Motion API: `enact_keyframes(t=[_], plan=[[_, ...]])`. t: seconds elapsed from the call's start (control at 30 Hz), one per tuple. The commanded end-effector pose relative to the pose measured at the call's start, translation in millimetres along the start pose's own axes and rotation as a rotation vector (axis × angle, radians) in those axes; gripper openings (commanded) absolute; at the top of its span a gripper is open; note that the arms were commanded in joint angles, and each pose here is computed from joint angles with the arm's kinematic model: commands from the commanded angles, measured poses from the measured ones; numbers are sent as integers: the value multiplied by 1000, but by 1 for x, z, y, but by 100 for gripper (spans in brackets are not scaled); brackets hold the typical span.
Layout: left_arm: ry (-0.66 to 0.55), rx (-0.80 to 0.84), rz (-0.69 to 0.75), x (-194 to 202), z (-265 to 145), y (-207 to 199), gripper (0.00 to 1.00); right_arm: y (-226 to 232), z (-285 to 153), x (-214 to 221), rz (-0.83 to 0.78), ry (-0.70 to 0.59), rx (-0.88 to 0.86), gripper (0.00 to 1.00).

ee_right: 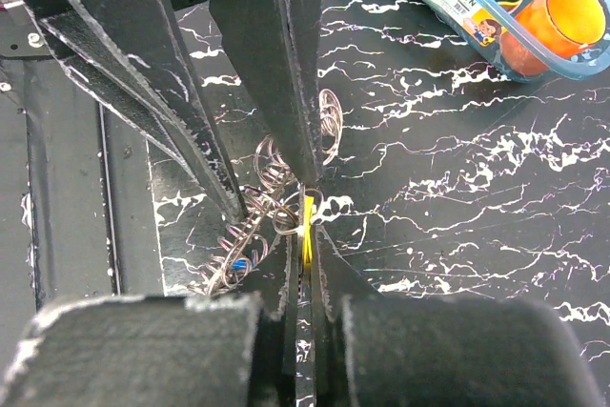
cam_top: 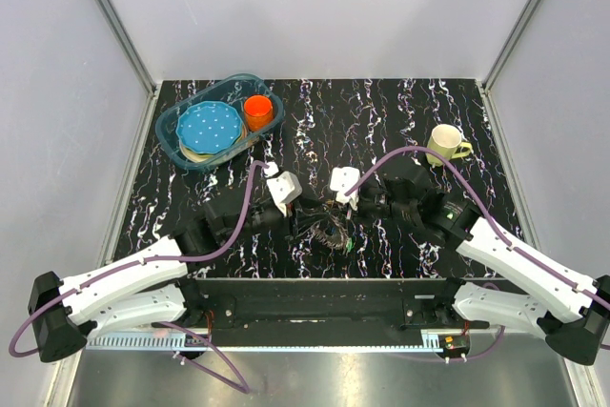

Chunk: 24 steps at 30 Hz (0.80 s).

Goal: Remove the keys from the keyring

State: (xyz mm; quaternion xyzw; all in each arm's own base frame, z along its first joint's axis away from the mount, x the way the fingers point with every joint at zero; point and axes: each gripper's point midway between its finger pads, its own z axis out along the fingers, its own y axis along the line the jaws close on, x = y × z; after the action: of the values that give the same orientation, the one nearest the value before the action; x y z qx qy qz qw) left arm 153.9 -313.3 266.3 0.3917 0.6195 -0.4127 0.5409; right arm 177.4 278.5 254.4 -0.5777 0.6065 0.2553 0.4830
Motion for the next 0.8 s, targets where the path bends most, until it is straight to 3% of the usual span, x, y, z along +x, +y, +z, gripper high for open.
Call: enact_keyframes(t=[0.0, 0.77], plan=[[-89, -31, 17, -23, 2, 4, 34, -13, -11, -44, -21, -123, 46, 0], [-30, -39, -38, -8, 8, 5, 32, -14, -14, -45, 0, -127, 59, 0]])
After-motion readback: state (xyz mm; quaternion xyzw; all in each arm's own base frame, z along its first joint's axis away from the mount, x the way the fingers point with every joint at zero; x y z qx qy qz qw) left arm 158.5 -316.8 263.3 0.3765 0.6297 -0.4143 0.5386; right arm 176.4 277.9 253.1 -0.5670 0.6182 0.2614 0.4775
